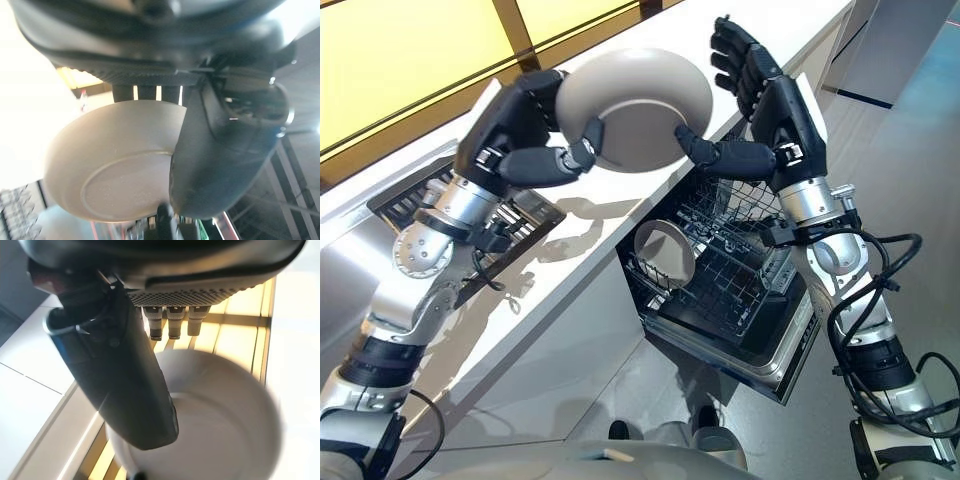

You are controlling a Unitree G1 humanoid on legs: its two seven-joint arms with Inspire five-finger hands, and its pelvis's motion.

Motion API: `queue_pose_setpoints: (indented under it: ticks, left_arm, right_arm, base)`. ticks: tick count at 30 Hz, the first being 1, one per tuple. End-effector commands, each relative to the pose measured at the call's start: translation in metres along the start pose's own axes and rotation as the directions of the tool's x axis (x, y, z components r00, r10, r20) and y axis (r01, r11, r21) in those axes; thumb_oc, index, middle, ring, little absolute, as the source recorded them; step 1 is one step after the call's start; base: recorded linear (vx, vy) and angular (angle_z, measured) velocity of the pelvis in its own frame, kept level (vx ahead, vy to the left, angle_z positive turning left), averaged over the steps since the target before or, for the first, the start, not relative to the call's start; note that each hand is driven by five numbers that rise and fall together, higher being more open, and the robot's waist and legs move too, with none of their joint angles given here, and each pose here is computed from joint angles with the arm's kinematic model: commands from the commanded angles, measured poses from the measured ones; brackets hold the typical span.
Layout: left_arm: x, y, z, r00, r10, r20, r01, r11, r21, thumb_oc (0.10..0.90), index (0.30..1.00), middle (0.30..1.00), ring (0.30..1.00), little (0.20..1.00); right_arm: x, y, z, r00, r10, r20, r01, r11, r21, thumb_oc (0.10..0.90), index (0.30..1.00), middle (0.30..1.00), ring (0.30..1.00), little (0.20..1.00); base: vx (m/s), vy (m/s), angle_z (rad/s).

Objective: Pick up plates and place into dishwasher.

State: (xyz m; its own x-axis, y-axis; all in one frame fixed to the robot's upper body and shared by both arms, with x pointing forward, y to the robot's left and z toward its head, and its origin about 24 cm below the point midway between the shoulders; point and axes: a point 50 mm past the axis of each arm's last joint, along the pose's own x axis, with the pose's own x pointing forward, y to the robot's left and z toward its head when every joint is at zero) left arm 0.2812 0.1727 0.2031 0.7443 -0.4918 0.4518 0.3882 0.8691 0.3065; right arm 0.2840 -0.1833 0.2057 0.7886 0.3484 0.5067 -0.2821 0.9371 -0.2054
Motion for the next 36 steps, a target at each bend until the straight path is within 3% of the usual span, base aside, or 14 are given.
queue_pose_setpoints:
  ticks: [1, 14, 15, 16, 17, 30, 31, 32, 33, 34, 36]
  left_arm:
    - [0.03, 0.014, 0.04, 0.968, 0.012, 0.25, -0.008, 1.0, -0.015, 0.1, 0.3, 0.3, 0.3, 0.2]
    - [0.044, 0.01, 0.043, 0.955, -0.06, 0.291, 0.049, 0.998, 0.046, 0.1, 0.3, 0.3, 0.3, 0.2]
    - [0.044, 0.011, 0.044, 0.953, -0.058, 0.297, 0.046, 0.998, 0.045, 0.1, 0.3, 0.3, 0.3, 0.2]
    - [0.044, 0.011, 0.044, 0.952, -0.056, 0.302, 0.044, 0.998, 0.048, 0.1, 0.3, 0.3, 0.3, 0.2]
    - [0.044, 0.012, 0.045, 0.95, -0.056, 0.306, 0.043, 0.998, 0.049, 0.1, 0.3, 0.3, 0.3, 0.2]
    - [0.044, 0.016, 0.04, 0.962, -0.036, 0.272, 0.021, 0.998, 0.057, 0.1, 0.3, 0.3, 0.3, 0.2]
    - [0.044, 0.017, 0.039, 0.964, -0.029, 0.264, 0.015, 0.998, 0.055, 0.292, 0.465, 0.465, 0.465, 0.392]
    - [0.045, 0.017, 0.037, 0.966, -0.027, 0.258, 0.012, 0.998, 0.058, 0.325, 0.493, 0.493, 0.493, 0.425]
    - [0.045, 0.018, 0.037, 0.967, -0.029, 0.254, 0.013, 0.998, 0.061, 0.311, 0.481, 0.481, 0.481, 0.411]
    - [0.044, 0.019, 0.036, 0.968, -0.028, 0.25, 0.013, 0.998, 0.062, 0.152, 0.345, 0.345, 0.345, 0.252]
    - [0.043, 0.02, 0.034, 0.971, -0.023, 0.236, 0.009, 0.998, 0.063, 0.122, 0.319, 0.319, 0.319, 0.222]
  right_arm:
    - [0.028, 0.004, 0.034, 0.978, 0.037, 0.204, -0.057, 0.994, 0.097, 0.8, 0.9, 0.9, 0.9, 0.9]
    - [0.041, 0.027, 0.004, 0.966, 0.254, 0.05, -0.258, 0.936, 0.241, 0.8, 0.9, 0.9, 0.9, 0.9]
    - [0.041, 0.028, 0.003, 0.962, 0.268, 0.049, -0.272, 0.929, 0.251, 0.655, 0.775, 0.775, 0.775, 0.755]
    - [0.041, 0.029, 0.003, 0.959, 0.279, 0.05, -0.283, 0.924, 0.259, 0.226, 0.408, 0.408, 0.408, 0.326]
    - [0.042, 0.03, 0.003, 0.957, 0.287, 0.051, -0.29, 0.92, 0.264, 0.1, 0.3, 0.3, 0.3, 0.2]
    - [0.041, 0.028, 0.003, 0.959, 0.276, 0.059, -0.282, 0.922, 0.267, 0.1, 0.3, 0.3, 0.3, 0.2]
    - [0.04, 0.027, 0.002, 0.961, 0.271, 0.059, -0.277, 0.923, 0.267, 0.1, 0.3, 0.3, 0.3, 0.2]
    - [0.041, 0.027, 0.002, 0.962, 0.266, 0.058, -0.272, 0.925, 0.265, 0.1, 0.3, 0.3, 0.3, 0.2]
    - [0.042, 0.026, 0.003, 0.964, 0.261, 0.058, -0.267, 0.927, 0.264, 0.1, 0.3, 0.3, 0.3, 0.2]
    - [0.042, 0.025, 0.003, 0.965, 0.255, 0.057, -0.261, 0.929, 0.263, 0.1, 0.3, 0.3, 0.3, 0.2]
    - [0.041, 0.024, 0.002, 0.968, 0.244, 0.056, -0.25, 0.932, 0.263, 0.1, 0.3, 0.3, 0.3, 0.2]
  base:
    - [0.01, -0.001, -0.04]
    - [0.0, 0.0, 0.0]
    - [0.0, 0.0, 0.0]
    - [0.0, 0.0, 0.0]
    - [0.0, 0.0, 0.0]
    - [0.0, 0.0, 0.0]
    - [0.0, 0.0, 0.0]
    - [0.0, 0.0, 0.0]
    - [0.0, 0.0, 0.0]
    - [0.0, 0.0, 0.0]
    - [0.0, 0.0, 0.0]
